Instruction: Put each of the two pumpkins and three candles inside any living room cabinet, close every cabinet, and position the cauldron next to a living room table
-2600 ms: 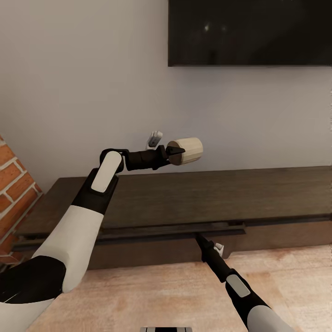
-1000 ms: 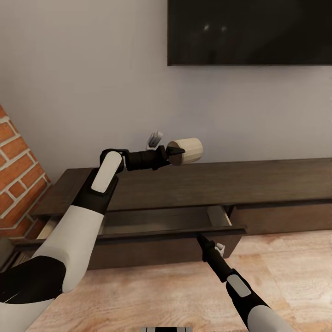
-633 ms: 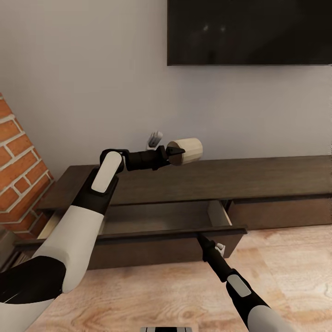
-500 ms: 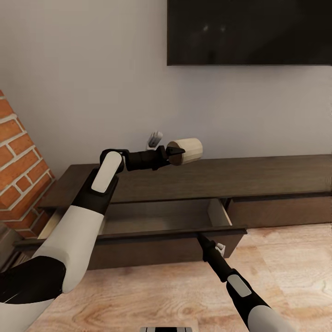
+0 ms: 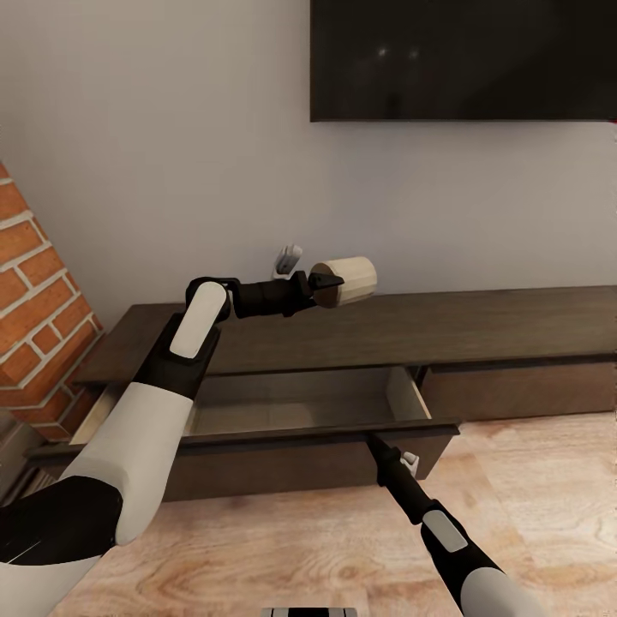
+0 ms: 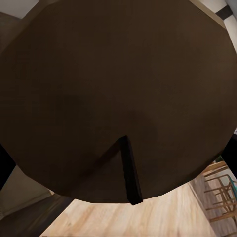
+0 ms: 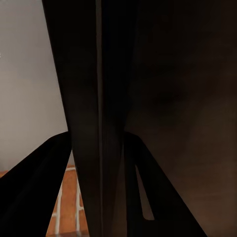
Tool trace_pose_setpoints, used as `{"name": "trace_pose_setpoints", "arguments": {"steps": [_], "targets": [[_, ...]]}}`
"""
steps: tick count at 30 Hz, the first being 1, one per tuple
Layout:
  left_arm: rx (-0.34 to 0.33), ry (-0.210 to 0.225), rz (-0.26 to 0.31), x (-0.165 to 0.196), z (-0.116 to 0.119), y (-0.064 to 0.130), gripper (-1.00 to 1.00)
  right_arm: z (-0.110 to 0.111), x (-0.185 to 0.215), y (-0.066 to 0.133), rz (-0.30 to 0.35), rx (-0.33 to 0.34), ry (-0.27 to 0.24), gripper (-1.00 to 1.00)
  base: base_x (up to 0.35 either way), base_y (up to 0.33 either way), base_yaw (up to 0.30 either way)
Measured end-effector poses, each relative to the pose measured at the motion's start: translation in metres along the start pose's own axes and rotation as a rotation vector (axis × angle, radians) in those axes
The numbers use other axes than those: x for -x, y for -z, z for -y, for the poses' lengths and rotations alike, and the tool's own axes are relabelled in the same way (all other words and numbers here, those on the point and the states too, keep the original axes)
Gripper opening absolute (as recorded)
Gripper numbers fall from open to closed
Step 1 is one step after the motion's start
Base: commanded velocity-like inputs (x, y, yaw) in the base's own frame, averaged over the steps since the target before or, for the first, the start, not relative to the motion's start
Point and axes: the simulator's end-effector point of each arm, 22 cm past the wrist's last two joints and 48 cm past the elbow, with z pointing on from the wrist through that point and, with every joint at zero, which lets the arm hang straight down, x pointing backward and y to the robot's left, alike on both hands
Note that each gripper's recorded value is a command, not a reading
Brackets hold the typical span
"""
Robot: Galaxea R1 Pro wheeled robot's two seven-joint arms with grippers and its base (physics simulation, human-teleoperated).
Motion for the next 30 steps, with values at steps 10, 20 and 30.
{"name": "trace_pose_setpoints", "arguments": {"steps": [10, 20, 30], "targets": [[-0.001, 0.001, 0.000, 0.0000, 0.0003, 0.0000, -1.00, 0.0001, 0.0014, 0.0009, -0.001, 0.001, 0.003, -1.00, -0.120, 0.000, 0.000], [0.000, 0.000, 0.000, 0.0000, 0.0001, 0.0000, -1.00, 0.0001, 0.0012, 0.0013, -0.003, 0.002, 0.006, -1.00, -0.014, 0.000, 0.000], [0.002, 0.001, -0.001, -0.0005, -0.0008, -0.0003, -1.00, 0.0003, 0.0025, 0.0013, 0.001, 0.001, 0.004, -1.00, -0.123, 0.000, 0.000]]}}
